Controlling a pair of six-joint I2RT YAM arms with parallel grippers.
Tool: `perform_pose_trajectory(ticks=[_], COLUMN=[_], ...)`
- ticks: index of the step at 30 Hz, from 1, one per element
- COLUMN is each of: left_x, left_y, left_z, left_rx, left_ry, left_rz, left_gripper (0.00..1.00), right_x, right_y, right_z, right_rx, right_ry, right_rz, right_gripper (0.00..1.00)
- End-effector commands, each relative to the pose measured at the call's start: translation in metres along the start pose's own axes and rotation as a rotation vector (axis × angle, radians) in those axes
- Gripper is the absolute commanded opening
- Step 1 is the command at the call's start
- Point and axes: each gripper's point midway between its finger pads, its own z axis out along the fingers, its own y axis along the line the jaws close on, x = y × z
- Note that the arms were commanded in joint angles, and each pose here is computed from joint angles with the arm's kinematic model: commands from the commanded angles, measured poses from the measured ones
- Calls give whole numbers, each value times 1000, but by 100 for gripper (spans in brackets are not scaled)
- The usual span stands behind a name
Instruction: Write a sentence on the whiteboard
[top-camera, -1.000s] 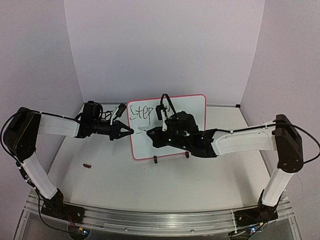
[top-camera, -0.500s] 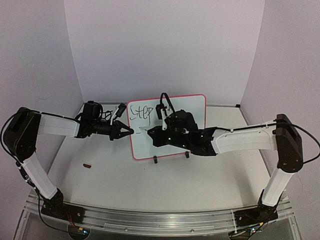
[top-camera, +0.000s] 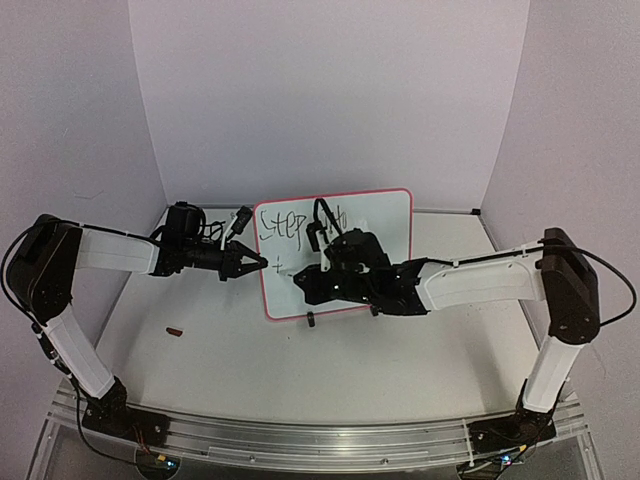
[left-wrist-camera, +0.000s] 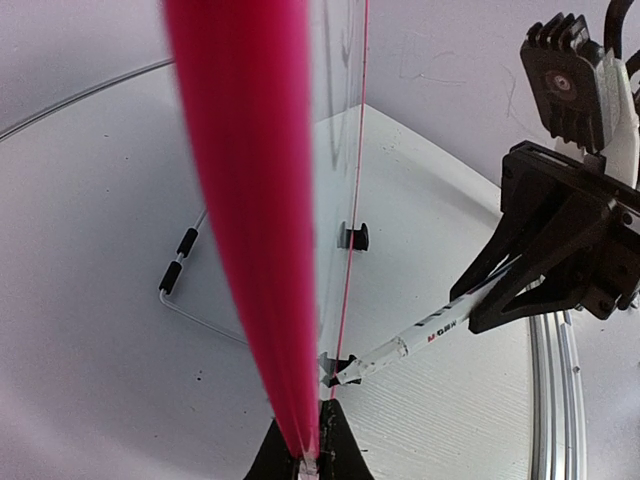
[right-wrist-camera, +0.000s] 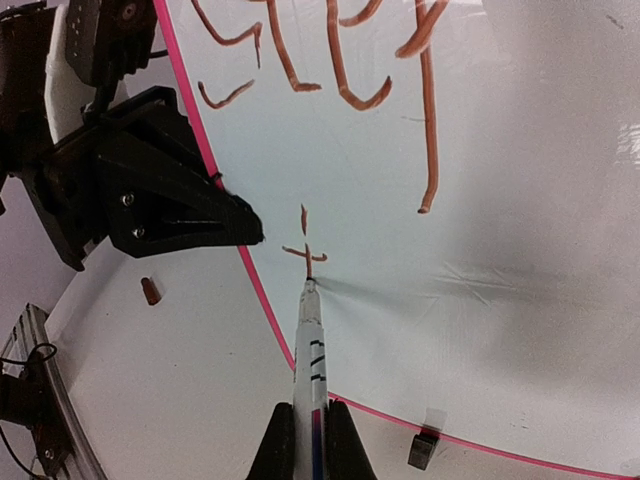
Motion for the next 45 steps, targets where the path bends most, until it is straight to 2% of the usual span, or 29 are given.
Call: perform_pose_trajectory(ticks=[1,14,32,45], left_x=[17,17,17,20], left_y=[18,17,17,19], left_z=[-3,-3,-2,-1], left_rx=[-127,-128,-124,-125], left_ry=[64,63,63,70], left_rz=[-5,-4,-4,-9], left_gripper=[0,0,0,0], right_x=[5,6,-46,-25], right_y=[-3,-6,18,14], right_z=[6,2,-44,-28], right_rx=[10,32,-63,-86], right_ry=[22,34,-117,-66], right_rz=[19,11,17,22], right_gripper=[0,0,0,0])
